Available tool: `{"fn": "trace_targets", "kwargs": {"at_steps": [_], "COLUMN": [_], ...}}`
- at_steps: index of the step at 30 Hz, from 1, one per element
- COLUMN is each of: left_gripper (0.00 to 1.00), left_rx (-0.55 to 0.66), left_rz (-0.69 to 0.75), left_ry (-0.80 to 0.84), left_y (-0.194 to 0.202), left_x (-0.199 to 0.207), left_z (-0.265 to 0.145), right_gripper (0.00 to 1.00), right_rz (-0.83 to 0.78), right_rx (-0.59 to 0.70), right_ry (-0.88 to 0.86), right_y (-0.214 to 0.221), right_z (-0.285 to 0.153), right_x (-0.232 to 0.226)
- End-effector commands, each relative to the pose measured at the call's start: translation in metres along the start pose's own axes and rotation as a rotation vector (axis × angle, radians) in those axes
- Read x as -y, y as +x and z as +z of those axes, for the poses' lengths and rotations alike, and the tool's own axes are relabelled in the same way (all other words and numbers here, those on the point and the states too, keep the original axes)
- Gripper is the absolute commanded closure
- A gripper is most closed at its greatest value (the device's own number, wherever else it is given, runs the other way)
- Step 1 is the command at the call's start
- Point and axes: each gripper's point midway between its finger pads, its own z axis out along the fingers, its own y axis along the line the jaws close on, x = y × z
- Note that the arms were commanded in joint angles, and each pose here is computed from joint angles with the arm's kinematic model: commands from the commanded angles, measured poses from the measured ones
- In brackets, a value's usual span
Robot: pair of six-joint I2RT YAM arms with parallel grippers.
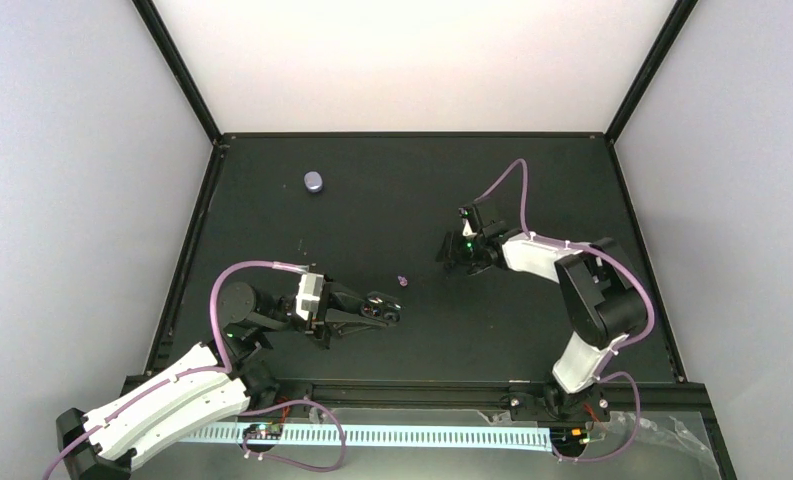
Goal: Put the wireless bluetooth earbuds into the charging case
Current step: Pick up the earbud from the center of the board.
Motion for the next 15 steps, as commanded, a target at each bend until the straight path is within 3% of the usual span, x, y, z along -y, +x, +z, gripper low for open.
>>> {"fn": "trace_targets", "kwargs": {"at_steps": [1, 9, 15], "left_gripper": [0.98, 0.98, 0.98], "left_rx": [0.017, 0.017, 0.02], "left_rz": [0.036, 0.034, 0.034], "left_ry": [0.009, 0.008, 0.019], "left_y": [-0.013, -0.013, -0.014], "left_x": [0.003, 0.003, 0.005], "left_z": [0.003, 0.003, 0.003], "right_gripper": [0.49, 0.49, 0.5], "right_rz": [-0.027, -0.011, 0.002], "right_rx": [-0.004, 0.107, 0.014], "right_ry": [0.035, 0.095, 0.039], "right_y": [-0.003, -0.013, 0.001], "right_z": [0.0, -0.033, -0.018], "right_x": [0.003, 0.011, 0.0]}}
